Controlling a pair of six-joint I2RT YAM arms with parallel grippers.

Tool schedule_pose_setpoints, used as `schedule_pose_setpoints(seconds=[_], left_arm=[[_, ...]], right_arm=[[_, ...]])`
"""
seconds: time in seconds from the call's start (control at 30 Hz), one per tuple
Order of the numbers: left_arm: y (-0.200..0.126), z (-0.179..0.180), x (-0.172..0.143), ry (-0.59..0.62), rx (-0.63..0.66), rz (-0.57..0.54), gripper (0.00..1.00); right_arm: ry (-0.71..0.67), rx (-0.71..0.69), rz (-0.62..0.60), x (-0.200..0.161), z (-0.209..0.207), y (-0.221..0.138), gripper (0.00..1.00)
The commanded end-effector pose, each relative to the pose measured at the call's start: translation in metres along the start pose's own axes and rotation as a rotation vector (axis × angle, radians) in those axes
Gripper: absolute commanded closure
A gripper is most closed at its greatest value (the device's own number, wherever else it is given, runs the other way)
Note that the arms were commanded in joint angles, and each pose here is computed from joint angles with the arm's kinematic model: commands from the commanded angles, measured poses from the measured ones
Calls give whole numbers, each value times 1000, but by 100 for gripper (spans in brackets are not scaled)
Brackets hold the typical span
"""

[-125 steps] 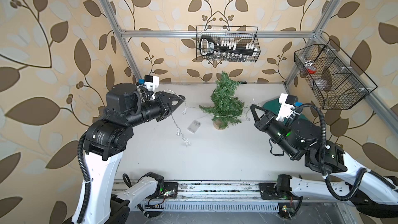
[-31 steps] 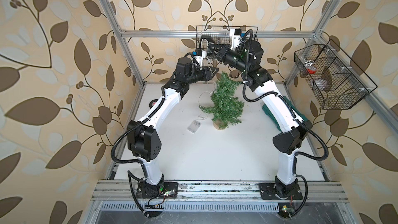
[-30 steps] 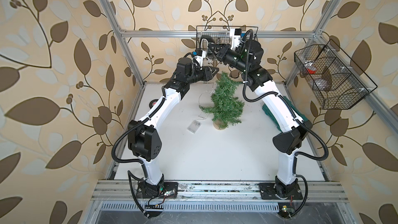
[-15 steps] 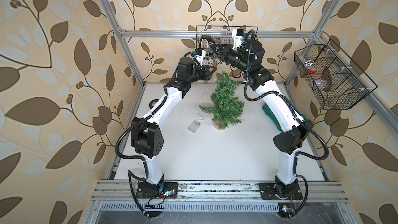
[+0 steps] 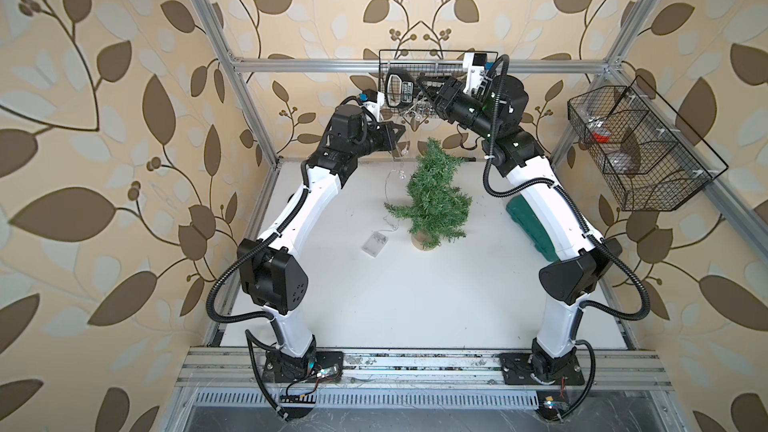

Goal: Remove string lights from the small christmas tree
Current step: Remove the light string from the Christmas tree.

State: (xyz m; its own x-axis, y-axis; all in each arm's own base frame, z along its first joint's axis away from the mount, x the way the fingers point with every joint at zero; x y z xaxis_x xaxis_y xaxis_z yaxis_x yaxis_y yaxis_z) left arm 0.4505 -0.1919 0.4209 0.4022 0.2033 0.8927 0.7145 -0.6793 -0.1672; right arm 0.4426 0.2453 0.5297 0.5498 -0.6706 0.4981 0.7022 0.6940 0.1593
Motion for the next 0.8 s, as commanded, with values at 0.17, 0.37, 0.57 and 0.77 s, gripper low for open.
schedule_pose_setpoints(seconds=[0.17, 0.37, 0.57, 0.77], left_arm=[[-78, 6, 56, -25, 131, -127, 100], [-135, 31, 70, -92, 299, -178, 100], [-197, 25, 67, -100, 462, -231, 100], [-228, 5, 42, -132, 497, -191, 100]], right_arm=[[-21, 0, -58, 22, 12, -41, 39], [-24, -42, -95, 34, 5, -74, 38], [-24, -126, -141, 38, -17, -114, 38], [-10, -211, -134, 25, -37, -143, 38]])
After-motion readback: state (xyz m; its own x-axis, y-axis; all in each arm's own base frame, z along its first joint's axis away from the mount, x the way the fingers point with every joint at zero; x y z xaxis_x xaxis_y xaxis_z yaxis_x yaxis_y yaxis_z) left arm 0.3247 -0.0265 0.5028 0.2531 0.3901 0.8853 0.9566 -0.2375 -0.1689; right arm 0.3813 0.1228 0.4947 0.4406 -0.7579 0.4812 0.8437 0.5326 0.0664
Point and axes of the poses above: each gripper's point midway between its finger pads, its own y axis out along the fingers, its own z axis along the line the jaws close on, x = y × z, the point moved 5 cm from there along -y, back along the fingers, and after that the axes turned 7 degrees about y, right-handed, at the moved point
